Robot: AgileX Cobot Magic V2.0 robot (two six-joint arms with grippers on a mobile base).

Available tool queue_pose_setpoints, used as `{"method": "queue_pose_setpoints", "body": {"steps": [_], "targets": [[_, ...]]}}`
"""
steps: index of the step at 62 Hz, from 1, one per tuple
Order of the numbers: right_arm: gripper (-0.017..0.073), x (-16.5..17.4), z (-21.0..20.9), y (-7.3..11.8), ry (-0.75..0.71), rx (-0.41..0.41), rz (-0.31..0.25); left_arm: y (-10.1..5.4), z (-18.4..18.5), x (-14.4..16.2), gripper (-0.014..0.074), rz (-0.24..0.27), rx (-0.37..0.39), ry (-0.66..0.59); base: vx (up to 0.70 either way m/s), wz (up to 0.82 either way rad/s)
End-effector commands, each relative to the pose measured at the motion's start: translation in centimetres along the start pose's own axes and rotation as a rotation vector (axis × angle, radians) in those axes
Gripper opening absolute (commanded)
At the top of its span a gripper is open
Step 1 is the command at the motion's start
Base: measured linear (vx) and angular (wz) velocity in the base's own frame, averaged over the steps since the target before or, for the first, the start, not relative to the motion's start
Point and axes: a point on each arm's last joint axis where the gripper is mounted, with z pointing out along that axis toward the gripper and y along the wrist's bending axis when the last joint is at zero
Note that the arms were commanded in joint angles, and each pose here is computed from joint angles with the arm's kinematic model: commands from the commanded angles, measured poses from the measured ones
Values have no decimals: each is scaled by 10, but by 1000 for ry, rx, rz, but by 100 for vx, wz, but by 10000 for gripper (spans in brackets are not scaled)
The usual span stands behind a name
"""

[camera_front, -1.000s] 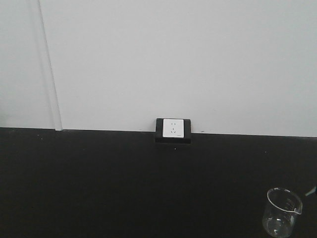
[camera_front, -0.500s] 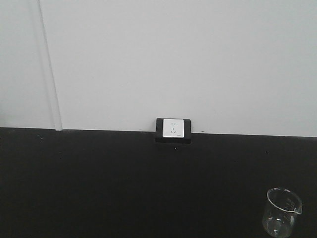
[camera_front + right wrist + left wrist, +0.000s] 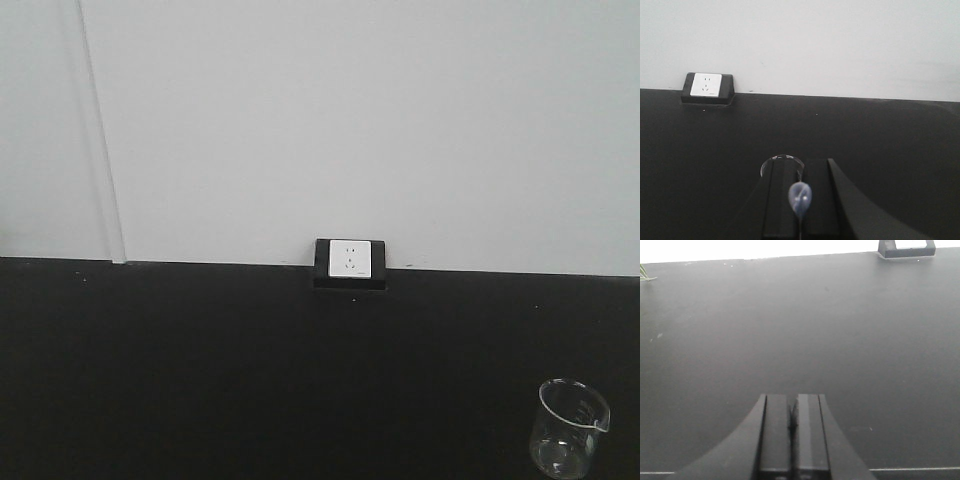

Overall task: Grab transparent chemical and place on left bench
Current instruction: 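Lift the held beaker off the bench with the right gripper, then drive the base to the bench with white bins, holding the beaker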

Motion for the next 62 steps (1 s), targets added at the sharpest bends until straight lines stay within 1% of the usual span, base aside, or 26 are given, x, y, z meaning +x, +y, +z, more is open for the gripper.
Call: {"method": "queue_pose_setpoints", "body": {"steps": [1, 31, 62], "targets": [[-3, -18, -4, -1, -110, 9, -13, 0, -1, -3, -4, -9, -2, -81, 0, 0], [-3, -18, -4, -1, -110, 9, -13, 0, -1, -3, -4, -9, -2, -81, -3, -5], [-3, -18, -4, -1, -110, 9, -13, 0, -1, -3, -4, -9, -2, -81, -19, -12]]}}
